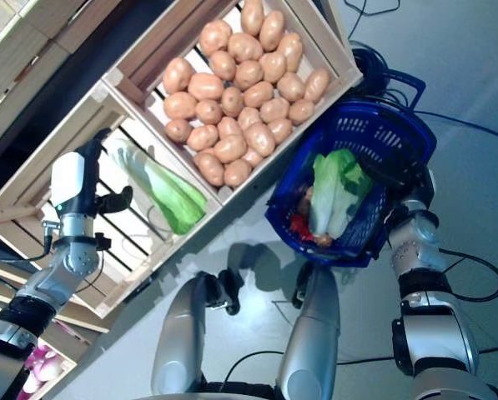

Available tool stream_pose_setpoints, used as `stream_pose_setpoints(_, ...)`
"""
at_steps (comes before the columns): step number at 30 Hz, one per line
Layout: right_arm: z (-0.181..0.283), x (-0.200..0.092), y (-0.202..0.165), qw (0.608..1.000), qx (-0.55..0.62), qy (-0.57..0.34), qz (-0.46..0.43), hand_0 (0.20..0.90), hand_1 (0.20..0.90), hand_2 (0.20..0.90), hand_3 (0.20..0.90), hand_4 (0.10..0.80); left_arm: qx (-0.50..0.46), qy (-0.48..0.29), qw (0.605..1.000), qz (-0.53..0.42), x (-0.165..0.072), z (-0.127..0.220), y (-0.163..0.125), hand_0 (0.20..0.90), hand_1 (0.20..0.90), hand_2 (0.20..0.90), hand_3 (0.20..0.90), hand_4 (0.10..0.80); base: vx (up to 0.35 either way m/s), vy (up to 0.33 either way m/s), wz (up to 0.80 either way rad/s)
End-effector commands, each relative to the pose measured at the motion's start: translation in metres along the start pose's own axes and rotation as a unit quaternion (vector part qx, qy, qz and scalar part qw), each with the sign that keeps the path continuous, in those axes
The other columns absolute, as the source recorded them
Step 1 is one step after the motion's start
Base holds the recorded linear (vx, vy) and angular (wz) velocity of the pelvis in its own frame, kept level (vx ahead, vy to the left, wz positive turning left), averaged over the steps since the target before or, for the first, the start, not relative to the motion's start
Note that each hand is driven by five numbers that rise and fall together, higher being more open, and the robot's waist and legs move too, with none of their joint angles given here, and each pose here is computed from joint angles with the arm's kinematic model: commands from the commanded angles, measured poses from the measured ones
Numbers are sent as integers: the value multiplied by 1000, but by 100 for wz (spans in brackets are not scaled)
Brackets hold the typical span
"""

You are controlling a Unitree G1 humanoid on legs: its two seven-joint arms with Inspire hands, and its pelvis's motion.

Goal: Put vegetables into the basket

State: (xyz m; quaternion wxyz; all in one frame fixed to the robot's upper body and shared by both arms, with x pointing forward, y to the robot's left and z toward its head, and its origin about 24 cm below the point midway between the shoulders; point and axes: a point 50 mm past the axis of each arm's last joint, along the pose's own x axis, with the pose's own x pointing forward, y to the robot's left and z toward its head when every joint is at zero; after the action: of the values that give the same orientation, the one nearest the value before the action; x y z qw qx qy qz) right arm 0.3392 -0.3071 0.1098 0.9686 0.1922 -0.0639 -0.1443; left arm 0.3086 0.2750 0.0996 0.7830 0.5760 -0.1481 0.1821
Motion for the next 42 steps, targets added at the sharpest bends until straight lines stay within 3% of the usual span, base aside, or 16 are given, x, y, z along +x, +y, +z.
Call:
stream_pose_setpoints(1, 13, -3, 13, 997, 25, -71, 18, 900, 900, 900, 900, 800, 129, -35, 984, 119, 25, -20, 56, 900, 900, 900, 900, 800, -36, 64, -18)
stream_pose_setpoints(10, 14, 2, 9, 998, 7, -60, 8, 900, 900, 900, 900, 800, 196, -27, 978, 60, 28, -34, 44, 900, 900, 900, 900, 800, -11, 72, -11)
stream_pose_setpoints(22, 40, 17, 33, 996, 5, -77, 53, 900, 900, 900, 900, 800, 231, 17, 972, 33, 62, -35, 60, 900, 900, 900, 900, 800, -19, 39, -5)
stream_pose_setpoints(27, 46, 20, 40, 995, 10, -81, 63, 900, 900, 900, 900, 800, 220, 73, 972, 27, 73, -41, 70, 900, 900, 900, 900, 800, -40, 4, 0)
stream_pose_setpoints(37, 53, 20, 44, 993, 22, -94, 67, 900, 900, 900, 900, 800, 259, 69, 963, 18, 87, -36, 82, 900, 900, 900, 900, 800, -12, -6, -3)
stream_pose_setpoints(42, 62, 22, 45, 992, 23, -103, 70, 900, 900, 900, 900, 800, 283, 66, 956, -43, 99, -28, 85, 900, 900, 900, 900, 800, -7, 3, 5)
